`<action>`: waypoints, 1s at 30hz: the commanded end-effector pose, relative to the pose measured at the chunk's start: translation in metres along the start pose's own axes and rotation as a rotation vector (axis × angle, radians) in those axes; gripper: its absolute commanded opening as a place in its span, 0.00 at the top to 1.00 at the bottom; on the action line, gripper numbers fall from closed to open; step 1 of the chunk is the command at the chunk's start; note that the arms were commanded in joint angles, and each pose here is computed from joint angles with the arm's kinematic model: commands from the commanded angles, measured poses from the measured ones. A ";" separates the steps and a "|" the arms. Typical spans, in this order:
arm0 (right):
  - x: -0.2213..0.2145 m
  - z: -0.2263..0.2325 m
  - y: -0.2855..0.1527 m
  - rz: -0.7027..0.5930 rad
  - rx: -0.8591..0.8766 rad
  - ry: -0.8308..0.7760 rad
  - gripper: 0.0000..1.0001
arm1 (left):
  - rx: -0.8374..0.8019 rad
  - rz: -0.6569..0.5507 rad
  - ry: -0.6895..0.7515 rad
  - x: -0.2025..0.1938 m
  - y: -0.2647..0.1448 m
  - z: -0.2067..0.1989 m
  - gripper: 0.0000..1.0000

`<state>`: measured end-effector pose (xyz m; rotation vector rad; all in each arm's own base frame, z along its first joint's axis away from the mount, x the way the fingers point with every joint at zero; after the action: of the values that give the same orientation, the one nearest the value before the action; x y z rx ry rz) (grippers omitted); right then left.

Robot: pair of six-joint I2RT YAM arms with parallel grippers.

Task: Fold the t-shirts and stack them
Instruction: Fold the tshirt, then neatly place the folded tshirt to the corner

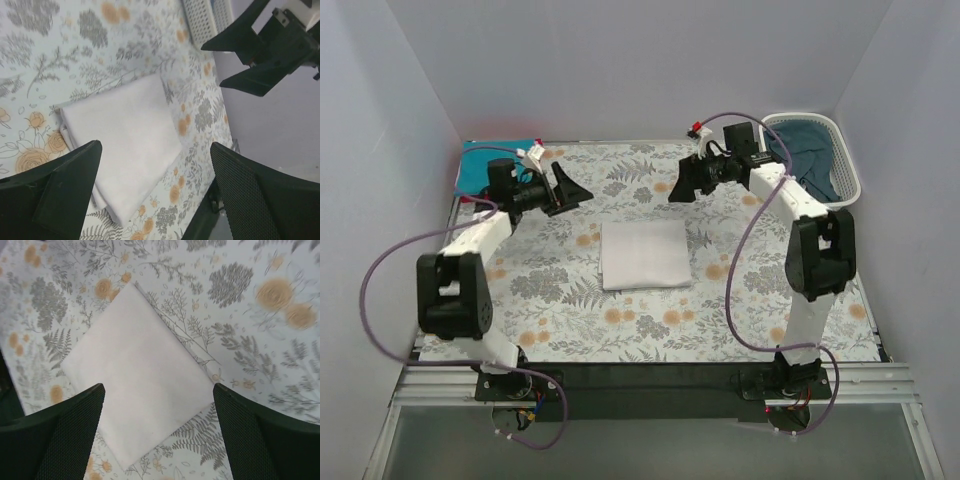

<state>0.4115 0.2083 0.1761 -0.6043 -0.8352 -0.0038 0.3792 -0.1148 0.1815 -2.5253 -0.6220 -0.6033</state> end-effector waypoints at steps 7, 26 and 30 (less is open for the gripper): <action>-0.017 0.152 0.034 0.118 -0.219 -0.771 0.23 | 0.340 -0.183 -0.007 -0.001 -0.097 -0.020 0.09; -0.137 0.209 0.136 0.406 -0.166 -0.884 0.45 | 0.471 -0.160 -0.341 -0.033 -0.120 0.041 0.11; -0.143 0.208 0.141 0.422 -0.169 -0.893 0.45 | 0.468 -0.183 -0.381 -0.039 -0.118 0.045 0.11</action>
<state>0.2035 0.3949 0.1149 -0.9419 -1.5573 0.6373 0.3029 -0.0107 0.1640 -2.1614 -0.9559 -0.0420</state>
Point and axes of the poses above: each gripper's point midway between its finger pads, its own y axis out along the fingers, its own z axis along the line the jaws close on, x = y × z, the point moved 5 cm from there along -y, back along the fingers, and after that the axes turned 2 degrees about y, right-handed, at the moved point
